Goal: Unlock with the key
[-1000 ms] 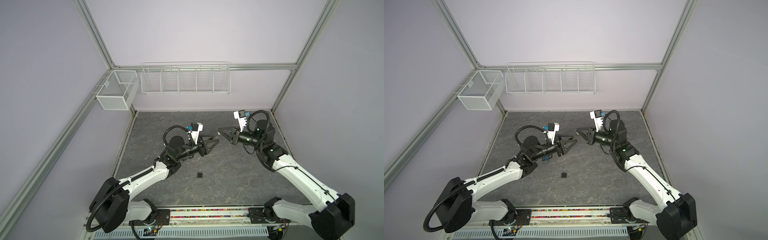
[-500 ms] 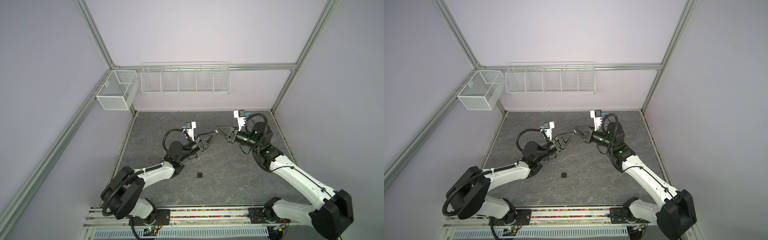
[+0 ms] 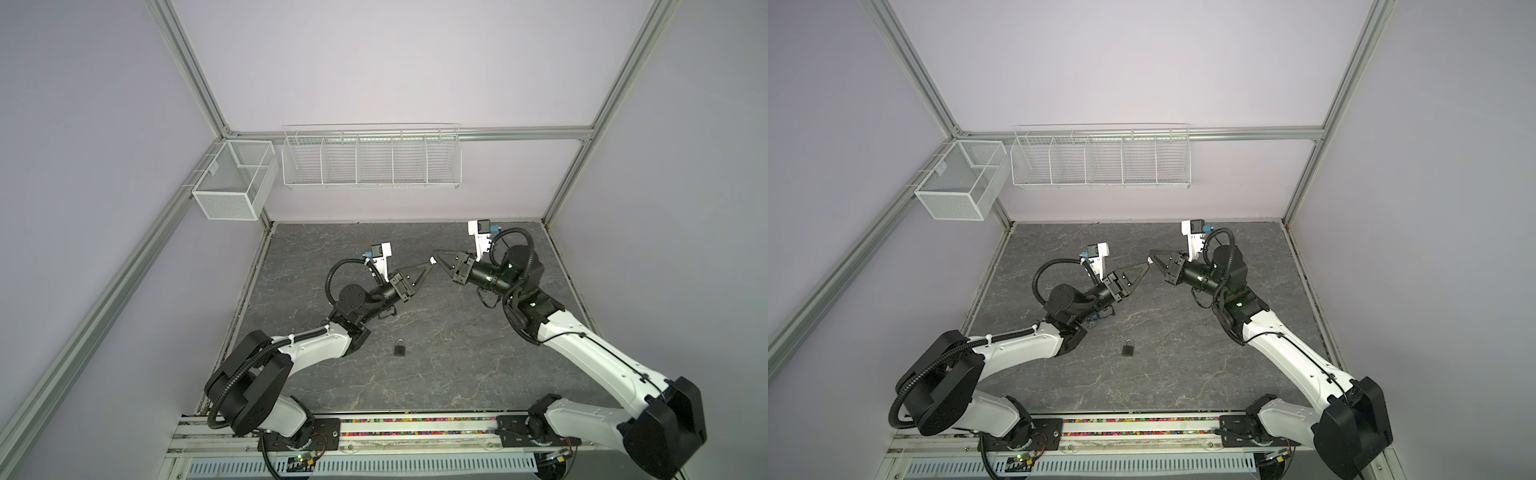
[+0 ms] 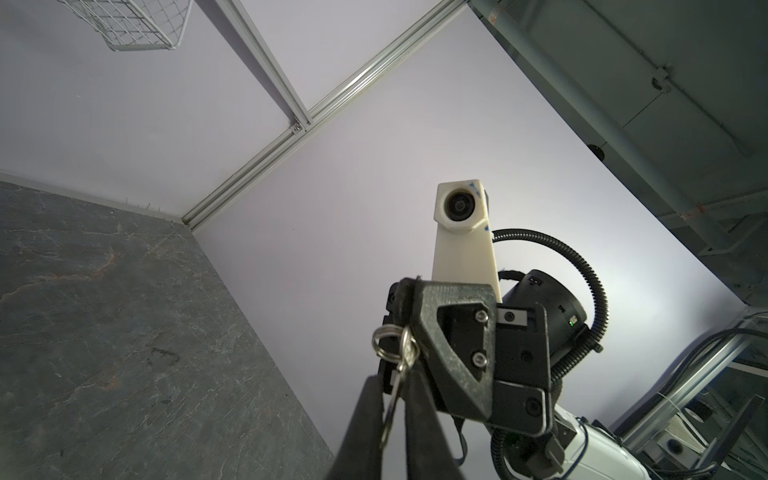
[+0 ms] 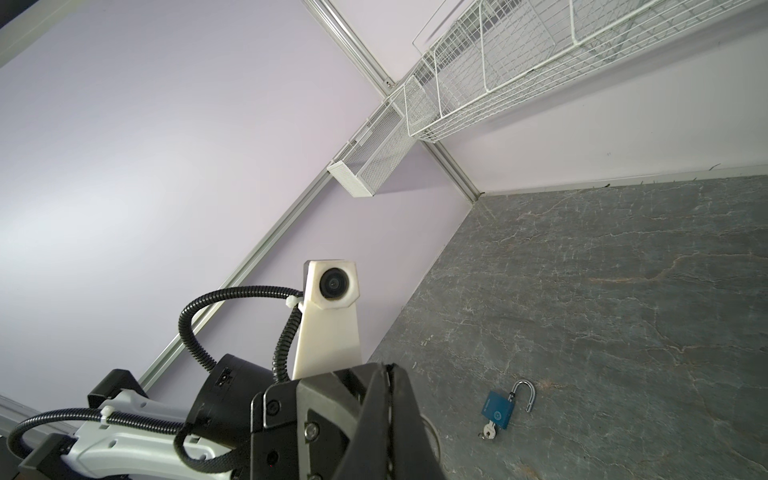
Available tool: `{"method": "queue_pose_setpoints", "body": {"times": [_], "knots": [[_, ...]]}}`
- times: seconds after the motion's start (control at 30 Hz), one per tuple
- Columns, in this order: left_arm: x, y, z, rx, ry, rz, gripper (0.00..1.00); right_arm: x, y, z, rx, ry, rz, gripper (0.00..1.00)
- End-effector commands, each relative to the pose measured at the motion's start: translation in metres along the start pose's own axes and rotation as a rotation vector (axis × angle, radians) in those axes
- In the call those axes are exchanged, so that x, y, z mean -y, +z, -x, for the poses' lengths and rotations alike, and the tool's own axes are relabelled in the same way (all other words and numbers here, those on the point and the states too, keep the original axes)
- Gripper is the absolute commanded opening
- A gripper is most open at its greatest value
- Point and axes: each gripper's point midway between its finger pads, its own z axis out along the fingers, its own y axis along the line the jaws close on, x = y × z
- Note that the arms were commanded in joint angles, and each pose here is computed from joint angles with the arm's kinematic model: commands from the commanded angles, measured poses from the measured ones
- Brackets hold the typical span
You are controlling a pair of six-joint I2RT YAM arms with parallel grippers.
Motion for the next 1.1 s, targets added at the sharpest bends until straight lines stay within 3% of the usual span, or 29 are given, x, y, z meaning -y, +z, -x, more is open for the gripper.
{"method": "queue_pose_setpoints", "body": {"times": [0.0,0.17,0.33,0.37,0.47,0.53,0.73,0.93,1.07], "knots": [[0.014,0.002,0.007,0.018,0.01,-0.035,0.08,-0.001,-0.001,0.002,0.029,-0.002,0.003,0.07],[0.016,0.003,0.008,0.019,0.013,-0.041,0.01,0.001,-0.002,0.002,0.029,-0.008,-0.007,0.07],[0.015,0.005,0.007,-0.011,0.039,-0.012,0.0,-0.002,-0.004,0.002,0.021,-0.025,-0.009,0.07],[0.015,0.005,0.007,-0.022,0.045,-0.002,0.0,-0.003,-0.005,0.002,0.019,-0.03,-0.01,0.08],[0.009,0.002,0.007,-0.079,0.076,0.044,0.0,-0.009,-0.012,0.005,0.005,-0.053,-0.009,0.26],[-0.001,-0.002,0.004,-0.146,0.1,0.092,0.0,-0.016,-0.017,0.005,-0.028,-0.079,0.004,0.38],[-0.022,-0.017,-0.002,-0.416,0.188,0.203,0.0,-0.039,-0.032,-0.011,-0.204,-0.172,0.104,0.62],[-0.029,-0.033,-0.009,-0.664,0.342,0.33,0.0,-0.031,-0.038,-0.022,-0.332,-0.228,0.108,0.66],[-0.023,-0.038,-0.008,-0.731,0.41,0.337,0.0,-0.025,-0.044,-0.019,-0.345,-0.271,0.104,0.66]]}}
